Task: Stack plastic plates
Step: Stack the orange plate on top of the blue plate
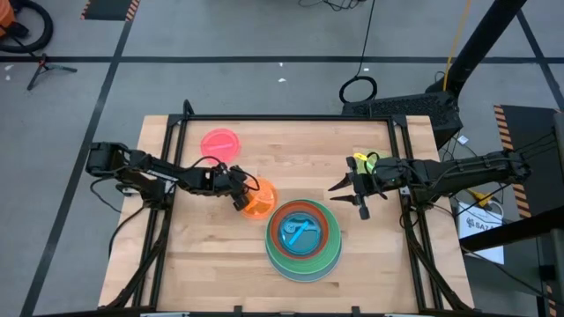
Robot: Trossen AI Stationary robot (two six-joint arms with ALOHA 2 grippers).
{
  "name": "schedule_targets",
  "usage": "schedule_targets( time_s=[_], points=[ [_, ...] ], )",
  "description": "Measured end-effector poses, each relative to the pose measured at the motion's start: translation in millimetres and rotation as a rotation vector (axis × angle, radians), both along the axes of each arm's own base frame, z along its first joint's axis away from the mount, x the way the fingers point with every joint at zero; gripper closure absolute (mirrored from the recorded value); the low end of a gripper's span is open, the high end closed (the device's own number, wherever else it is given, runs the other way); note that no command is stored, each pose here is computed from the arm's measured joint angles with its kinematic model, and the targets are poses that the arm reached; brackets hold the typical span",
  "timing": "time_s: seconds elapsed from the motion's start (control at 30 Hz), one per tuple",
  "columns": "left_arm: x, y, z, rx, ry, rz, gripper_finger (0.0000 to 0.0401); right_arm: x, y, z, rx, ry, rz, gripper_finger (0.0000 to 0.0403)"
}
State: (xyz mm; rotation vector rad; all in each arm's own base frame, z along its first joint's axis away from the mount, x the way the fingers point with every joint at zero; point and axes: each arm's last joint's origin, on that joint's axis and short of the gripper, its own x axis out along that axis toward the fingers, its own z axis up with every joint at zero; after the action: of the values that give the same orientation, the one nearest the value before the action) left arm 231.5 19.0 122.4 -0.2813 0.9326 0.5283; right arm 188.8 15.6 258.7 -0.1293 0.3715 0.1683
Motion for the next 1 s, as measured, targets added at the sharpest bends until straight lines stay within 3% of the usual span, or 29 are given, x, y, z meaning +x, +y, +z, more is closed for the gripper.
schedule_targets(
  time_s=[0.43, 1.0],
  points=[
    [-0.4, 0.0, -0.3, 0.000, 0.005, 0.001, 0.0358, 0.0, 0.0, 0.1, 0.000, 0.000, 0.000, 0.0294],
    [-0.6, 0.0, -0.2, -0.004, 0.005, 0.009, 0.0362, 0.1, 0.0, 0.4, 0.000, -0.001, 0.000, 0.0294]
  ],
)
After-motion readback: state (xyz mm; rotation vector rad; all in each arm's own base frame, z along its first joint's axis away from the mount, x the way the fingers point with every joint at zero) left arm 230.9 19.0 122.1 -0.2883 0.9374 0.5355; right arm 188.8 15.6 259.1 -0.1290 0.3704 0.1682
